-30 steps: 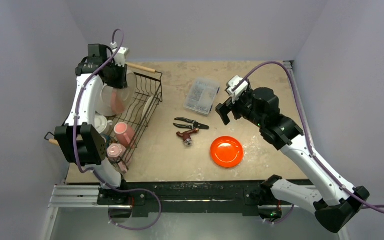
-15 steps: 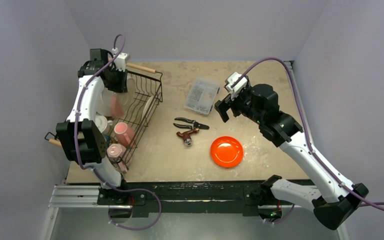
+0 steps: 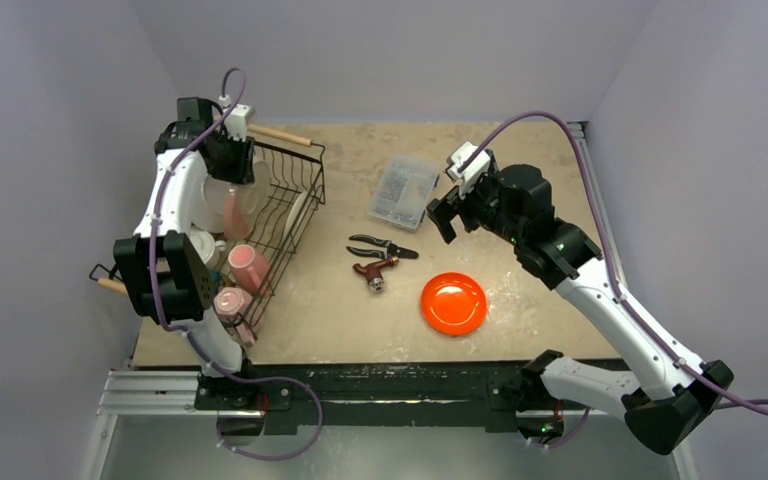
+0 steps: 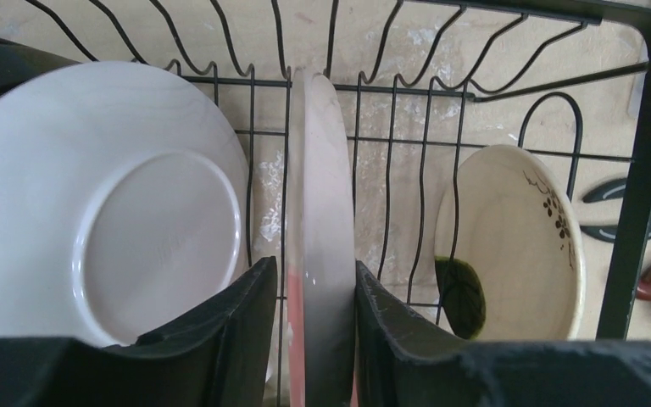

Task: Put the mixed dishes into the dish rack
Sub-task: Insert the plate into the dish rack.

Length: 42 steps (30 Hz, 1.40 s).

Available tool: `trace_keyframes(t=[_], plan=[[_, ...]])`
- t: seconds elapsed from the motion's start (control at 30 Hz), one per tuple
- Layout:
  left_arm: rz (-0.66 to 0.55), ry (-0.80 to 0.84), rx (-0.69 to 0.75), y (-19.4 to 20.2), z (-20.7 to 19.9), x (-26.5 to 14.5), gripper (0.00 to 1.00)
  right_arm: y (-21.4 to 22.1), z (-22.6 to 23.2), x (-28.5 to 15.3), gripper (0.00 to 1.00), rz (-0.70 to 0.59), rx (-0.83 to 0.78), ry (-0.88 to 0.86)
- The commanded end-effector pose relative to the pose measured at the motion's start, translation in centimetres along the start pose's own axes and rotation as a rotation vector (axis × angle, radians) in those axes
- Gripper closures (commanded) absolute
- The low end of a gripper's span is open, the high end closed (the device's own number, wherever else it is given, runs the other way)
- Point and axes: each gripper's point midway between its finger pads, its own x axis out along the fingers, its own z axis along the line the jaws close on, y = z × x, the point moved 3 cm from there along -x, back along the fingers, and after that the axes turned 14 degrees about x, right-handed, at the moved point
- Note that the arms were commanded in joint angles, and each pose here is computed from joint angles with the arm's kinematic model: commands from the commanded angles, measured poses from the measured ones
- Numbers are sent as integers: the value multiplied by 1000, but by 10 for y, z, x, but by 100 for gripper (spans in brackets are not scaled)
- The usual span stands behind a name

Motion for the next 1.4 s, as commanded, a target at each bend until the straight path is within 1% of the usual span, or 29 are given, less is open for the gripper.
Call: trace_keyframes(t=[0.0, 0.13, 0.37, 0.5, 0.63, 0.77, 0.87, 1.07, 1.13, 1.23, 1.3, 1.37], plan=[[-114, -104, -5, -30, 22, -17, 60, -26, -1, -4, 1, -64, -12, -5], [-113, -159, -16, -32, 31, -26, 49, -26, 0, -2, 1, -62, -12, -11], [-30, -338, -65, -14, 58, -44, 48, -28, 1, 0, 1, -61, -12, -20], [-69, -363, -45, -19, 58, -57, 48, -28, 2, 0, 1, -61, -3, -26], [-88, -409, -72, -23, 60, -74, 46, -24, 4, 3, 1, -49, 17, -32], [-112, -433, -129, -25, 56, -88, 45, -18, 3, 8, 1, -23, 44, -24], [-162, -428, -233, -29, 48, -99, 41, -13, 3, 14, 1, 3, 87, -13], [-315, -393, -456, -42, 23, -129, 28, 9, -8, 31, 1, 115, 318, 138], [-365, -340, -499, -47, 4, -136, 26, 23, -13, 35, 1, 145, 411, 168], [-414, -266, -465, -53, -32, -145, 24, 53, -26, 35, 1, 191, 603, 203], [-433, -186, -386, -58, -66, -146, 24, 82, -42, 30, 1, 221, 788, 232], [-465, -75, -305, -60, -102, -150, 24, 115, -58, 17, 1, 240, 990, 305]])
